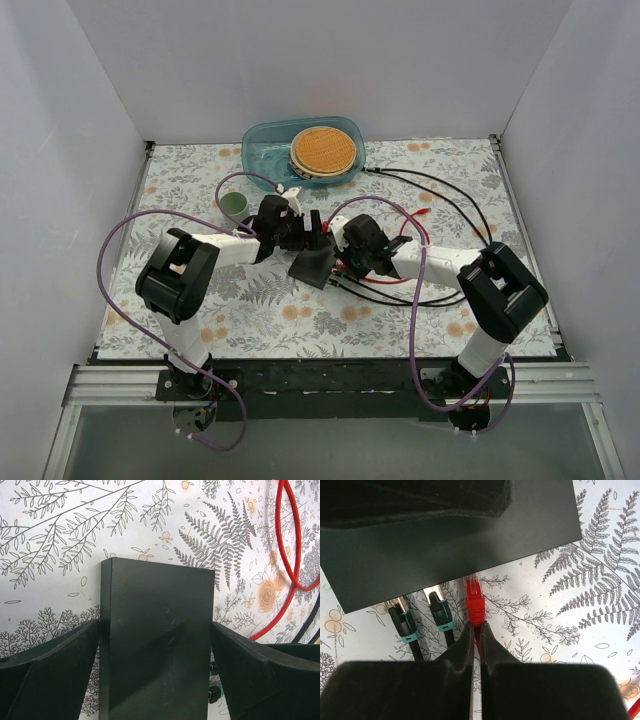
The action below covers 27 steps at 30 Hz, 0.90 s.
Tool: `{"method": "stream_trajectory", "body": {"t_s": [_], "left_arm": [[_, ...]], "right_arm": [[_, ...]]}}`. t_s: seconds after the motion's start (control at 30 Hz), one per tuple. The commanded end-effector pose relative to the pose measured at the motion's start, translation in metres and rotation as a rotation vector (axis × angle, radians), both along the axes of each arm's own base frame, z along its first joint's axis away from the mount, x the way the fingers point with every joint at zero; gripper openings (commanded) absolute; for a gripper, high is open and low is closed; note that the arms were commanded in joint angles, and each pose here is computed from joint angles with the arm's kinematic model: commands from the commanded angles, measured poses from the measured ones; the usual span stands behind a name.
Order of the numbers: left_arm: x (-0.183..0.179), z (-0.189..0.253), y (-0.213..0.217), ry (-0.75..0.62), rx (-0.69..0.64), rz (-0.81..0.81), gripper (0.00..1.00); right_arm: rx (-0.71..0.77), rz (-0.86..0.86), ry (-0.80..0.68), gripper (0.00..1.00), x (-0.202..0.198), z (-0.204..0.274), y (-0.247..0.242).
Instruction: Insert the plug into the switch port
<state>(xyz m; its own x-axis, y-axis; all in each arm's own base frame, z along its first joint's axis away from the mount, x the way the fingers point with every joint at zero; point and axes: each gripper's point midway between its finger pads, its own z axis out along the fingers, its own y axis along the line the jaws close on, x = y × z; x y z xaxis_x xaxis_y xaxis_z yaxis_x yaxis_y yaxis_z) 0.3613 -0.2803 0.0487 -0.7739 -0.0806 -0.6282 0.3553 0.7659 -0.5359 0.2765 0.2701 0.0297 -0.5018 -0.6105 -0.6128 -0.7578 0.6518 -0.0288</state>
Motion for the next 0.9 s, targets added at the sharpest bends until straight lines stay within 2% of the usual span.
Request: {"method": "stream_trajectory", "body": {"t_s": [0.0, 0.5, 0.87], "left_arm": [[-0.021, 0.003, -0.009, 0.054, -0.015, -0.079, 0.89], [-0.035, 0.008, -0.013, 0.084, -0.051, -0.126, 0.78], [-0.053, 0.022, -0.024, 0.138, -0.123, -0.201, 0.66]], "right_arm": [[0.165, 0.082, -0.127, 0.01, 0.013, 0.045, 0.036], [0.208, 0.043, -0.127, 0.01, 0.028, 0.051, 0.052], [0.276, 0.085, -0.136, 0.01, 0.023, 0.047, 0.062]]}}
